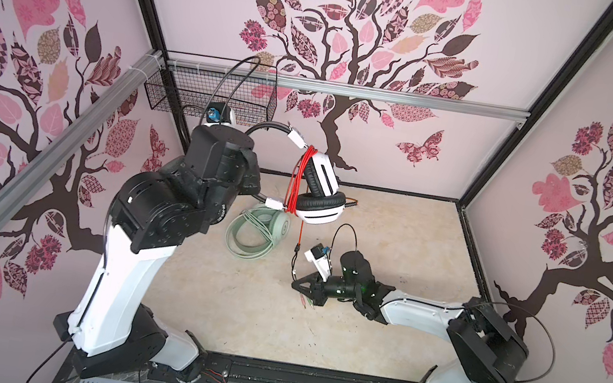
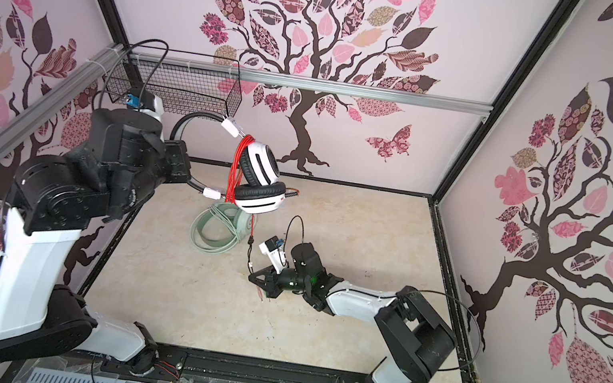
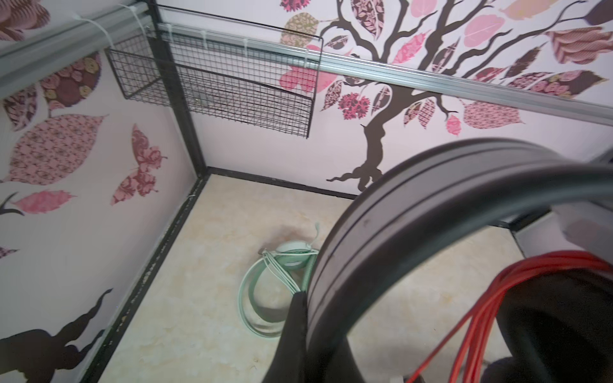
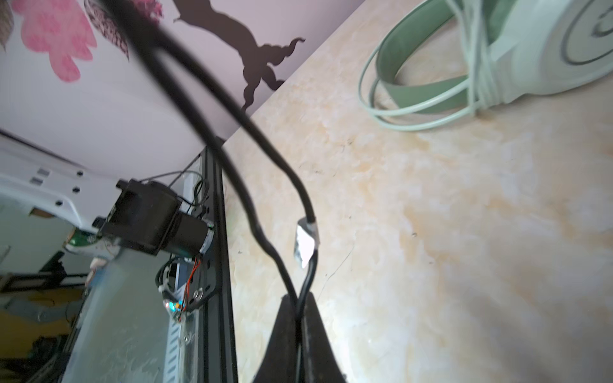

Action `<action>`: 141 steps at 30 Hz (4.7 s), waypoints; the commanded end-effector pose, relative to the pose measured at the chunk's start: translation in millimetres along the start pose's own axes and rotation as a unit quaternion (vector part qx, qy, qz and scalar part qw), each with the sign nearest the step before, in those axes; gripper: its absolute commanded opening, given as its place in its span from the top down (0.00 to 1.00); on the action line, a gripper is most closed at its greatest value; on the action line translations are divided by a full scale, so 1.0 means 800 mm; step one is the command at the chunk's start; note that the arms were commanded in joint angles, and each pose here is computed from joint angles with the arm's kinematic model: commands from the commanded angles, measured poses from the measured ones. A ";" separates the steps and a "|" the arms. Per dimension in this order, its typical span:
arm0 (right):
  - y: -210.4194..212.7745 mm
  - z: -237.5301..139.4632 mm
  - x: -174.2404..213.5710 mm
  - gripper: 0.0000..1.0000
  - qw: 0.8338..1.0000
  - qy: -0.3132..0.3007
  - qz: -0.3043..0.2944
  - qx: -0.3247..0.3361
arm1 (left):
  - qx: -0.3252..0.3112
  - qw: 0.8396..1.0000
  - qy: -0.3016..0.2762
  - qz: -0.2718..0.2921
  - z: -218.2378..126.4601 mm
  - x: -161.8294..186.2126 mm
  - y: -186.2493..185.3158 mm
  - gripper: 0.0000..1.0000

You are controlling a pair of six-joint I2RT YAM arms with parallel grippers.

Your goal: Wrap the headphones

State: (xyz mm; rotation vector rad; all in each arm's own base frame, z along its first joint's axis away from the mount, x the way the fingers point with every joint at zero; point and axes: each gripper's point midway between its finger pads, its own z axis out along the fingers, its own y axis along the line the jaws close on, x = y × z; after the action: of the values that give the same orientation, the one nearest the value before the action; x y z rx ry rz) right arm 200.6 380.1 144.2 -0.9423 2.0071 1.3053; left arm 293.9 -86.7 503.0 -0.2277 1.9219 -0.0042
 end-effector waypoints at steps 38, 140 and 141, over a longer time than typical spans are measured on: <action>0.055 -0.196 -0.233 1.00 0.911 0.035 -0.215 0.349 | -0.047 0.961 0.193 0.192 0.088 0.267 0.008 1.00; -0.277 -0.422 -0.043 0.00 0.676 -0.290 -0.100 0.670 | -0.138 0.974 -0.078 0.161 0.174 0.273 0.081 0.04; -0.274 -0.424 -0.042 0.00 0.675 -0.294 -0.097 0.670 | -0.137 0.975 -0.066 0.161 0.184 0.288 0.096 0.04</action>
State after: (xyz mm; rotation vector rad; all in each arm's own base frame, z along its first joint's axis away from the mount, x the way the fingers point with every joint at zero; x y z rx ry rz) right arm 369.7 18.4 155.5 0.0303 1.6809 -0.1776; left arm 329.4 -49.2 232.8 -0.2101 1.8646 0.3783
